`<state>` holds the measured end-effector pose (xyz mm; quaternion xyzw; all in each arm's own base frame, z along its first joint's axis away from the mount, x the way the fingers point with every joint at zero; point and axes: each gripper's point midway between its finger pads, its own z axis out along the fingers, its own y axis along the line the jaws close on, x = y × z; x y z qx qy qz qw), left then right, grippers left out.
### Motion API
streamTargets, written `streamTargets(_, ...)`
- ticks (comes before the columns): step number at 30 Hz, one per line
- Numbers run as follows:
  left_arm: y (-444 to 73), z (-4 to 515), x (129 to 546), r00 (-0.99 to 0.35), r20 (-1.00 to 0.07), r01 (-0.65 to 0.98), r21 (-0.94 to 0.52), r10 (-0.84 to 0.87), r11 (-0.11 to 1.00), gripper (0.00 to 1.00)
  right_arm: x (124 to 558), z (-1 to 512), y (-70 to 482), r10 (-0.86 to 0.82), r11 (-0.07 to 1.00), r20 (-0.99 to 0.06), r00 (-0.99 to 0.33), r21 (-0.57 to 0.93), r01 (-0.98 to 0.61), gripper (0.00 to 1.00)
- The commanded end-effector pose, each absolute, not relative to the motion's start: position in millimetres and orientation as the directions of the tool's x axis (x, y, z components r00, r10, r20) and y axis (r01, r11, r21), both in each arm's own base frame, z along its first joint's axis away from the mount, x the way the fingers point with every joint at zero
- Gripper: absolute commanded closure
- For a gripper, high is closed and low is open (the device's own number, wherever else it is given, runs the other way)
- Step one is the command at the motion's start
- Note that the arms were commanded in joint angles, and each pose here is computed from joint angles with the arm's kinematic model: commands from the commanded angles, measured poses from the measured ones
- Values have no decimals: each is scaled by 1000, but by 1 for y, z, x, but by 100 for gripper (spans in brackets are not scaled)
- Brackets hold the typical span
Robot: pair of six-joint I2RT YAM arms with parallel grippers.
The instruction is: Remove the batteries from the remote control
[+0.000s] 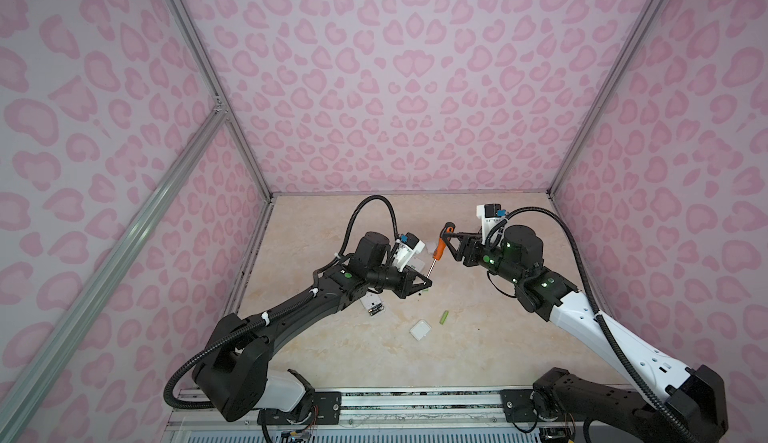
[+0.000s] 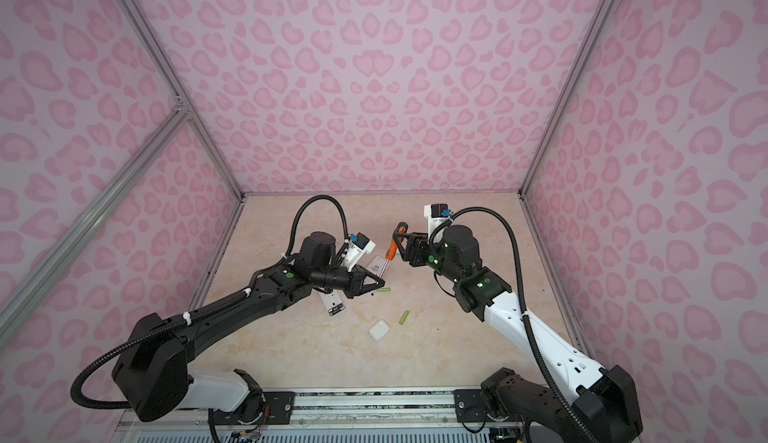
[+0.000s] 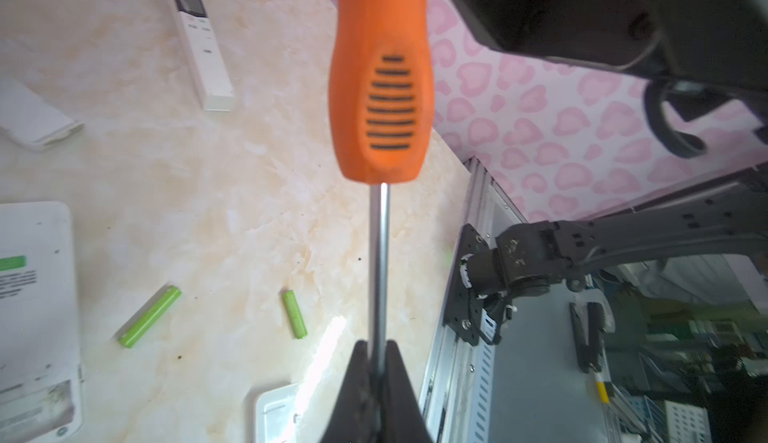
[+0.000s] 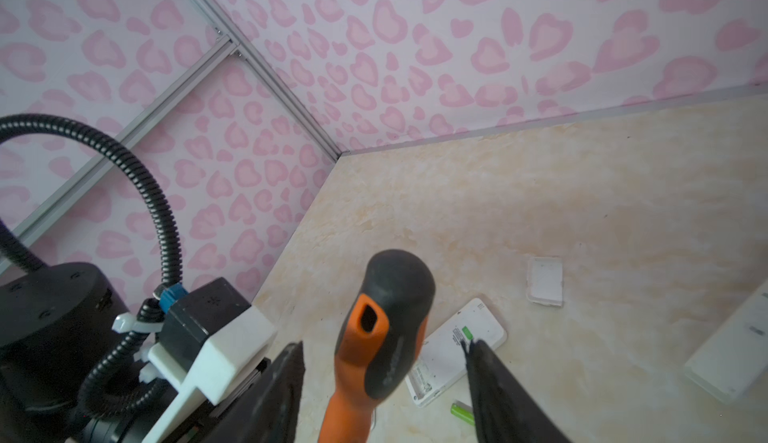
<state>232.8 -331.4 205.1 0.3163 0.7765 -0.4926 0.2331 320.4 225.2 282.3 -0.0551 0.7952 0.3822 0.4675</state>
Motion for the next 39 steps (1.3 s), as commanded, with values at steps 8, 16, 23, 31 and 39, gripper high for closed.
streamTargets(8, -329, 231, 214, -629, -721, 776, -607, 291, 171, 96, 310, 296, 252, 328, 484, -707, -627, 695, -531, 68)
streamTargets(16, -302, 224, 246, -596, -774, 764, -465, 213, 448, 52, 311, 301, 262, 393, 511, -673, -627, 726, -460, 100)
streamTargets(23, -263, 241, 257, -408, -893, 717, -185, 189, 672, 44, 319, 283, 252, 441, 669, -683, -582, 683, -294, 100)
streamTargets(31, -285, 219, 248, -403, -877, 741, -143, 263, 656, 44, 321, 278, 269, 446, 623, -634, -631, 726, -290, 100)
streamTargets(39, -295, 201, 257, -439, -841, 739, -138, 316, 660, 83, 313, 270, 282, 448, 552, -574, -686, 781, -293, 100)
